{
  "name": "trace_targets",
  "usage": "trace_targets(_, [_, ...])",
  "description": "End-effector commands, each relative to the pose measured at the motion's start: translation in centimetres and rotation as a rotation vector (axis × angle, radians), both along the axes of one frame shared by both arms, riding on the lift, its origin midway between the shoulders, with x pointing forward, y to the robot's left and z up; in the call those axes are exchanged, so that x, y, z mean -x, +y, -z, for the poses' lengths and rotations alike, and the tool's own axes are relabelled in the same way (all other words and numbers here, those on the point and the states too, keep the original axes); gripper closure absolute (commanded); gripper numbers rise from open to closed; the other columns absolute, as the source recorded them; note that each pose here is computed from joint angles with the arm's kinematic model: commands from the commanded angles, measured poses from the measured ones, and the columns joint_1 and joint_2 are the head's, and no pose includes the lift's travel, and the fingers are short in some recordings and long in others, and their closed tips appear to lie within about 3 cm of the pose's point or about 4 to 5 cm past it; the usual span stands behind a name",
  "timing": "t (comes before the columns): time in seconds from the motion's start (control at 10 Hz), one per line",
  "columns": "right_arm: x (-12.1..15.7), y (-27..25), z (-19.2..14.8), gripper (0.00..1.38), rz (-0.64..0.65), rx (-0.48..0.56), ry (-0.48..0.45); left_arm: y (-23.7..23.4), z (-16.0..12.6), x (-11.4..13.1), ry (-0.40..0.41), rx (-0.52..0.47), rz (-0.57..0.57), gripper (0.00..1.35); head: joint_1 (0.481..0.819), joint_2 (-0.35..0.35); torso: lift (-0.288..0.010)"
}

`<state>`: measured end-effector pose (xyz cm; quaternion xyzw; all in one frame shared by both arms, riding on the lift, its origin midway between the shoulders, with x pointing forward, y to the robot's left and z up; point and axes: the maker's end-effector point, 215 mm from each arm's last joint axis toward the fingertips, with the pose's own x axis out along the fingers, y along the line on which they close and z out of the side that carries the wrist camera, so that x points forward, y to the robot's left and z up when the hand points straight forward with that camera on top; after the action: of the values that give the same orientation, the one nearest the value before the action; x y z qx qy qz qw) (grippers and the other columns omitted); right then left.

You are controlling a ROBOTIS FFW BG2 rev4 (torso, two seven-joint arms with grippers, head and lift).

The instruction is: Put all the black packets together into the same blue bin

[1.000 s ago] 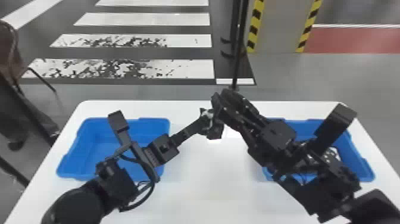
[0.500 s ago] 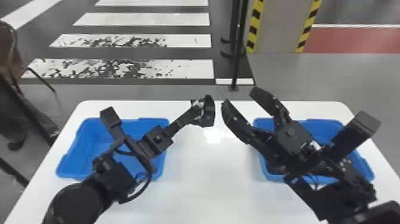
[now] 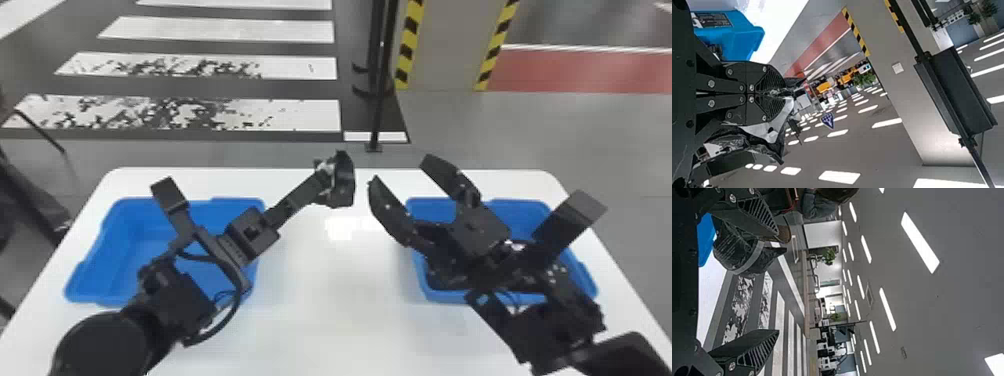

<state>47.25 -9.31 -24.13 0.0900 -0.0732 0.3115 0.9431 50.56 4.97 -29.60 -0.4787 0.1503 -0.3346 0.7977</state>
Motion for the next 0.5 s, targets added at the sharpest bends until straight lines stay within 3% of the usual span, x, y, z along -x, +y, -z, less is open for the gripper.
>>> trace_targets(0.0, [-0.4,-0.3,0.2,0.14,0.007,0.006,0.002,-0.6,-0.6,0.5,-0.011,0.004,0.015,1.21,0.695,-0.047,-0.11])
trace_targets(0.4, [-1.2,-0.2,-0.1,0.14,0.006,0.009,-0.009,-3.8,-0.5,2.0,-0.01,-0.016,0.086,1.21,0.695,-0.077,-0.11])
